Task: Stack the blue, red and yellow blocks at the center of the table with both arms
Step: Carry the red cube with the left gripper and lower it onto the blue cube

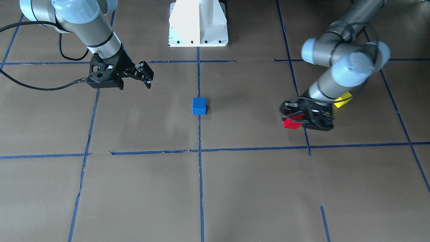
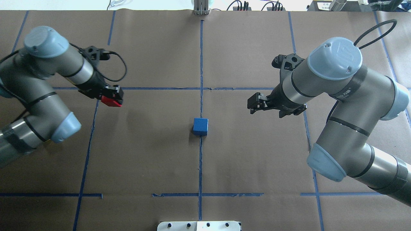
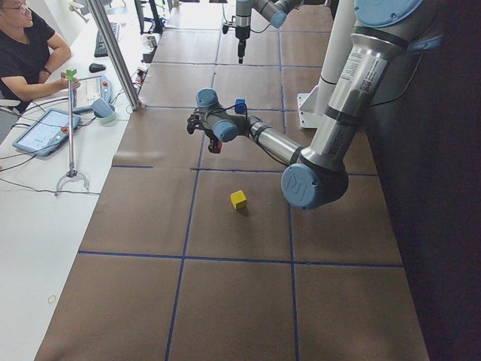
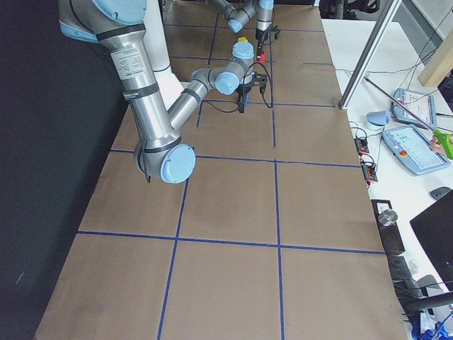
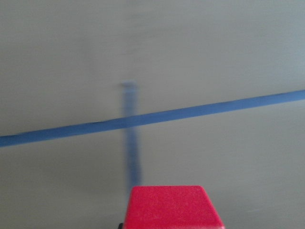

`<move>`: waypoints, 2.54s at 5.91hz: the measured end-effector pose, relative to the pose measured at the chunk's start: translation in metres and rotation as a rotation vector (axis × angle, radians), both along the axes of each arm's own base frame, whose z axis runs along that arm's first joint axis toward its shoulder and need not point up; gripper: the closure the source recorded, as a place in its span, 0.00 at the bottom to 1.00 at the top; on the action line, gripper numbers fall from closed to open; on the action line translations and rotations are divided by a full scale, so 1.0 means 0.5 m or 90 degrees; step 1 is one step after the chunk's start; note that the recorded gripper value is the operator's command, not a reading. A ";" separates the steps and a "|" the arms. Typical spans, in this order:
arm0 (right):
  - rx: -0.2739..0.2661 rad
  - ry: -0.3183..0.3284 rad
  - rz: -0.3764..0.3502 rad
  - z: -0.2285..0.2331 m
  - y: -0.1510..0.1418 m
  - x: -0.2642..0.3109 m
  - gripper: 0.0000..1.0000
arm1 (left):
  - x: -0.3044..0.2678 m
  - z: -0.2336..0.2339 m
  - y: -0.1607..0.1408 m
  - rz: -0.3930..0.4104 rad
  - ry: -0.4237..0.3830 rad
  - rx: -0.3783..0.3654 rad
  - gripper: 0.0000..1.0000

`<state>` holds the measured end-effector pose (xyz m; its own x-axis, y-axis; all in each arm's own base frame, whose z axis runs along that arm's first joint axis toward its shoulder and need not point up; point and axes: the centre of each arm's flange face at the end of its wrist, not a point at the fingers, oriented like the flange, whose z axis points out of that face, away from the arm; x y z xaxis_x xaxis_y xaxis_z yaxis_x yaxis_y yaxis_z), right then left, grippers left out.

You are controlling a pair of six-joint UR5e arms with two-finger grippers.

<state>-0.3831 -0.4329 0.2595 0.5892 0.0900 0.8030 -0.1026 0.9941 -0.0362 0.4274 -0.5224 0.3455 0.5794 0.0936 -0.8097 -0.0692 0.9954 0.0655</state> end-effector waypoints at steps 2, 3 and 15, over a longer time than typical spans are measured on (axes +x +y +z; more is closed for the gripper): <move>-0.009 0.011 0.020 0.036 -0.007 0.052 0.00 | 0.220 -0.264 0.093 -0.030 -0.032 -0.049 0.99; -0.010 0.018 0.025 0.052 -0.010 0.069 0.00 | 0.276 -0.355 0.135 -0.049 -0.043 -0.064 0.99; -0.012 0.032 0.026 0.079 -0.010 0.071 0.00 | 0.394 -0.415 0.188 -0.053 -0.096 0.011 0.52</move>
